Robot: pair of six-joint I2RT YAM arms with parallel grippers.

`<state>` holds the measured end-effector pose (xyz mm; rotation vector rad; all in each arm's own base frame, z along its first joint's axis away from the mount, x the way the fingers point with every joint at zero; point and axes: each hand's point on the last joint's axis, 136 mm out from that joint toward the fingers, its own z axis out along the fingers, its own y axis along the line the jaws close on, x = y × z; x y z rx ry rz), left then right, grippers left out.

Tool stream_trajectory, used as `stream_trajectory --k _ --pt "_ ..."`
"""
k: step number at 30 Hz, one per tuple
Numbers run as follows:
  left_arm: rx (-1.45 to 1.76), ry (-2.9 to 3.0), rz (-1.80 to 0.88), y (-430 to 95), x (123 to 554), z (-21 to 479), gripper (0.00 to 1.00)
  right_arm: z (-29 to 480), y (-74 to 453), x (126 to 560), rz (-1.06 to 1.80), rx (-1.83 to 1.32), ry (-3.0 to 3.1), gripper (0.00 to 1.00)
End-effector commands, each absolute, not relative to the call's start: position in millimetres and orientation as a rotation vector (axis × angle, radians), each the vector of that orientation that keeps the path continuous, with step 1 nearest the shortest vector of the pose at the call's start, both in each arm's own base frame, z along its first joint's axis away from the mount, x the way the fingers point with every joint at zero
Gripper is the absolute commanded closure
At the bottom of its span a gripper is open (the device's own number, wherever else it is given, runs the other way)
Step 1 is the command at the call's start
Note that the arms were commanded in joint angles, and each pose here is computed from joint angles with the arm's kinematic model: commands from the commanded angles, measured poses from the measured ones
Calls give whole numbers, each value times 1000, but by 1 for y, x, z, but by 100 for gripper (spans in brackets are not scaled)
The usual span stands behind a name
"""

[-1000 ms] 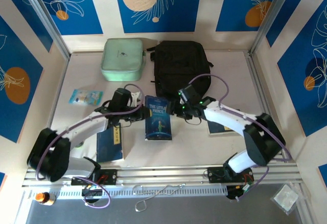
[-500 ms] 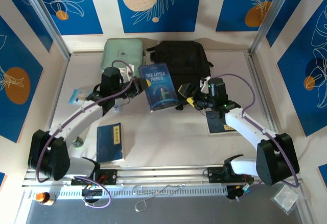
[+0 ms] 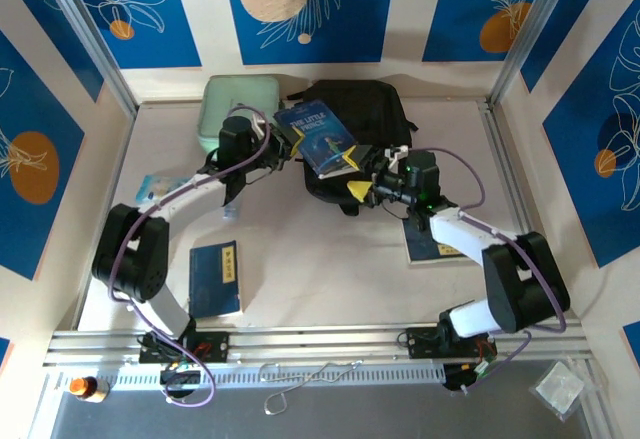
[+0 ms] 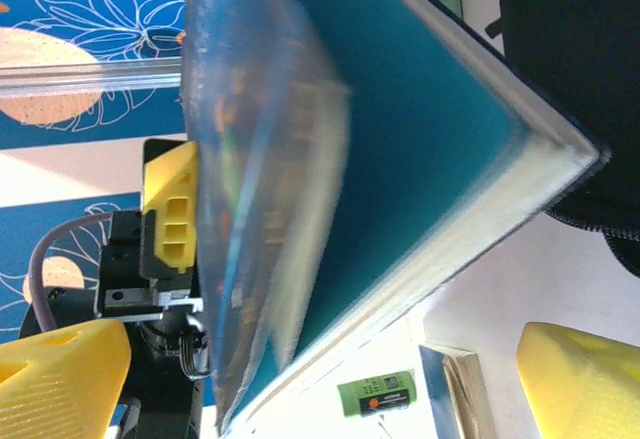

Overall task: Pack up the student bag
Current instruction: Pass the book.

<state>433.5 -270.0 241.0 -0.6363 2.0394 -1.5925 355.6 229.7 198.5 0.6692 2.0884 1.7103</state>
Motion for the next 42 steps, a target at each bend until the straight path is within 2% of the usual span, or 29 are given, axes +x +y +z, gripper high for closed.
stream_trajectory --k 1,5,9,13,15,21,23,25,26,28,31,37,42 --pt "-592 1844 -1715 -269 446 295 100 226 244 370 1817 658 2001 1" --pt "-607 1843 -1733 -270 446 294 100 229 253 381 1842 656 1982 0" --pt "-616 1862 -1722 -270 446 290 100 232 253 391 1848 670 1951 4" --pt "-615 1882 -1702 -271 446 282 100 233 247 398 1856 693 1918 15" --pt "-618 1890 -1689 -270 445 277 100 233 243 400 1854 694 1906 24" --pt "-599 1941 -1641 -272 442 260 100 232 233 398 1827 660 1934 64" --pt "-571 1987 -1597 -273 439 252 92 230 226 398 1784 649 1965 80" --pt "-538 2027 -1538 -271 436 244 81 226 218 397 1727 637 1998 89" --pt "-506 2050 -1498 -270 434 239 75 225 211 397 1691 628 2009 92" --pt "-393 2105 -1418 -272 429 230 53 224 197 395 1610 615 2025 94" --pt "-220 2222 -1254 -276 419 210 42 225 171 391 1453 594 2066 96" --pt "114 2371 -1007 -302 400 176 25 228 115 378 1191 614 2119 96" --pt "314 2429 -1022 -333 399 159 24 222 83 366 1008 650 2177 96"
